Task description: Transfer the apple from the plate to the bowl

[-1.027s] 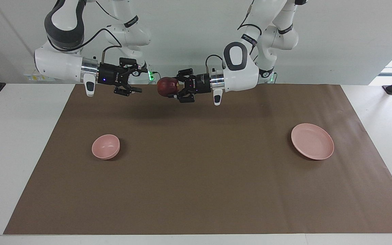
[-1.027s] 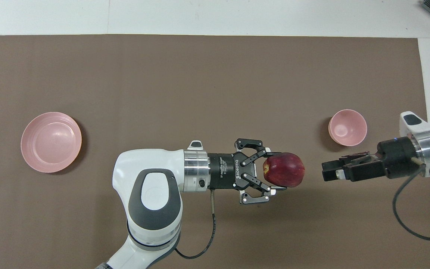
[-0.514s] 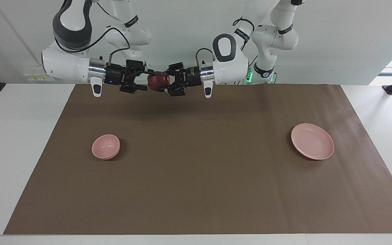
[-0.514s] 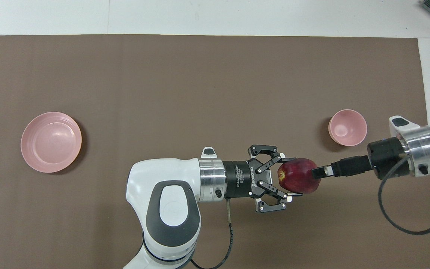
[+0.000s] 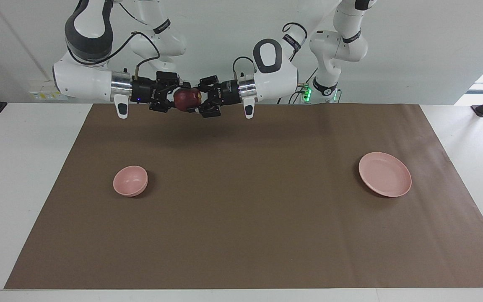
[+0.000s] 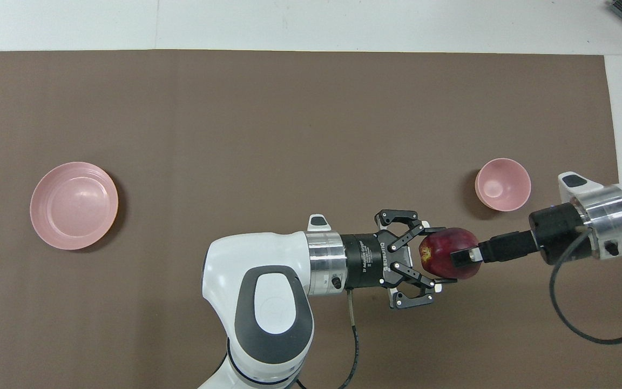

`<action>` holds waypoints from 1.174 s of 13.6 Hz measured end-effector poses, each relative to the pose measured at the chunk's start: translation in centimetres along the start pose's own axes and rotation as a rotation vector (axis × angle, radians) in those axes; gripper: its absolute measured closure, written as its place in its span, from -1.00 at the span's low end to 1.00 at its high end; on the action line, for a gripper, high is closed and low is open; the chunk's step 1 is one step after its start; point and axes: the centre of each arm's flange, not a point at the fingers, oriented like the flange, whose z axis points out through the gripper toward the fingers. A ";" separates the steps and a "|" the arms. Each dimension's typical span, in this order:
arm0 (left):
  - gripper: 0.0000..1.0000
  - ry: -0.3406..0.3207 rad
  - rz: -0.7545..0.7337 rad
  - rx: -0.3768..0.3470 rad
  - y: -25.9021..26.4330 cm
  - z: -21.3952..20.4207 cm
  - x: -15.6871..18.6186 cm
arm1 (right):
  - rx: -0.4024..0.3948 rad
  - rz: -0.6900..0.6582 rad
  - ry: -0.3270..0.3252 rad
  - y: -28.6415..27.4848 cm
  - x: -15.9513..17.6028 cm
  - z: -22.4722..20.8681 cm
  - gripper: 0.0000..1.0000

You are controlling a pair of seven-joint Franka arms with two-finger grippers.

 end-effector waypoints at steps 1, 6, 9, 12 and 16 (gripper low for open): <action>-0.51 0.000 0.001 0.003 -0.2 0.2 -0.1 | 0.000 0.001 0.000 0.0 0.0 0.0 -1.00; -0.51 0.000 0.008 0.015 -1.5 1.2 -0.5 | -0.003 0.002 -0.002 0.1 0.0 0.0 -0.91; -0.51 0.001 0.008 0.013 -1.6 1.3 -0.6 | -0.004 0.003 -0.002 0.1 -0.1 -0.1 -0.79; -0.51 0.001 0.008 0.016 -1.8 1.4 -0.6 | -0.002 0.004 -0.007 0.2 -0.2 -0.1 -0.79; -0.52 0.000 0.012 0.022 -2.1 1.6 -0.8 | 0.008 0.006 -0.020 0.2 -0.5 -0.4 -0.79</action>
